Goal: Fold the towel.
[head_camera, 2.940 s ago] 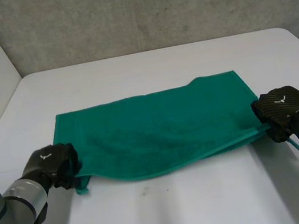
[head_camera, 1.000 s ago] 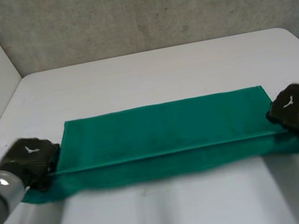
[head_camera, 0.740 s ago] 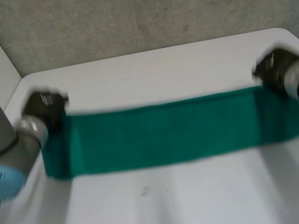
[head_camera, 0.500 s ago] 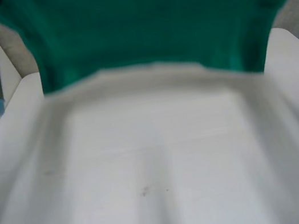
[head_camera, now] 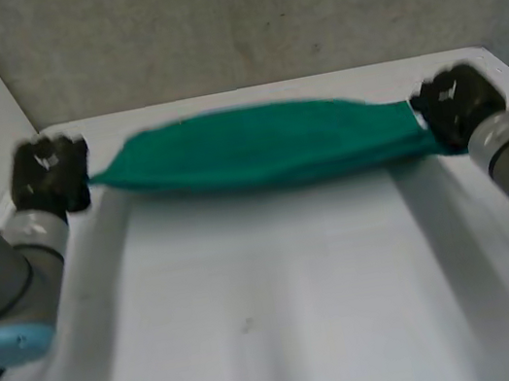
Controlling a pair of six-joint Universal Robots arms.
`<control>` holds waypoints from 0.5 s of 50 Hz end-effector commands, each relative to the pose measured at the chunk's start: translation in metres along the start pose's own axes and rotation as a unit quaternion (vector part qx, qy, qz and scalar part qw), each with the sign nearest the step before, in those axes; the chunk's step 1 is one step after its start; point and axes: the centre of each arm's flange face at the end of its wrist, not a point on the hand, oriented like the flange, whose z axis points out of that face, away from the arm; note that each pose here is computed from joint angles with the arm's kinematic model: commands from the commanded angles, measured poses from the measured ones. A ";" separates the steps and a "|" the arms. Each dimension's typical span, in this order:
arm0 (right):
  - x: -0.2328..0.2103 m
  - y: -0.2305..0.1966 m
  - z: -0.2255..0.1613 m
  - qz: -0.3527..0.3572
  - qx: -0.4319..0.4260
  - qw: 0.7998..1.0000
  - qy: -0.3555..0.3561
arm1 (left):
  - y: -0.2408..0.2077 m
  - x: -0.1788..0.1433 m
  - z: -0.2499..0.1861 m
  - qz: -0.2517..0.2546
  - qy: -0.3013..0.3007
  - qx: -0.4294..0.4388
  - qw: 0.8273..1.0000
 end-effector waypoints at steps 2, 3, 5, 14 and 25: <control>-0.042 0.050 -0.038 -0.042 -0.157 0.977 -0.141 | 0.059 0.027 -0.059 0.021 0.066 -0.143 0.987; -0.042 0.050 -0.046 -0.053 -0.170 0.972 -0.155 | 0.057 0.025 -0.074 0.042 0.081 -0.175 0.980; -0.038 0.051 -0.064 -0.077 -0.201 0.959 -0.184 | 0.053 0.022 -0.091 0.071 0.100 -0.212 0.970; -0.008 0.057 -0.105 -0.174 -0.244 0.928 -0.221 | 0.029 0.012 -0.150 0.121 0.171 -0.307 0.928; -0.003 0.066 -0.047 -0.122 -0.199 0.964 -0.130 | 0.027 0.025 -0.084 0.134 0.133 -0.190 0.964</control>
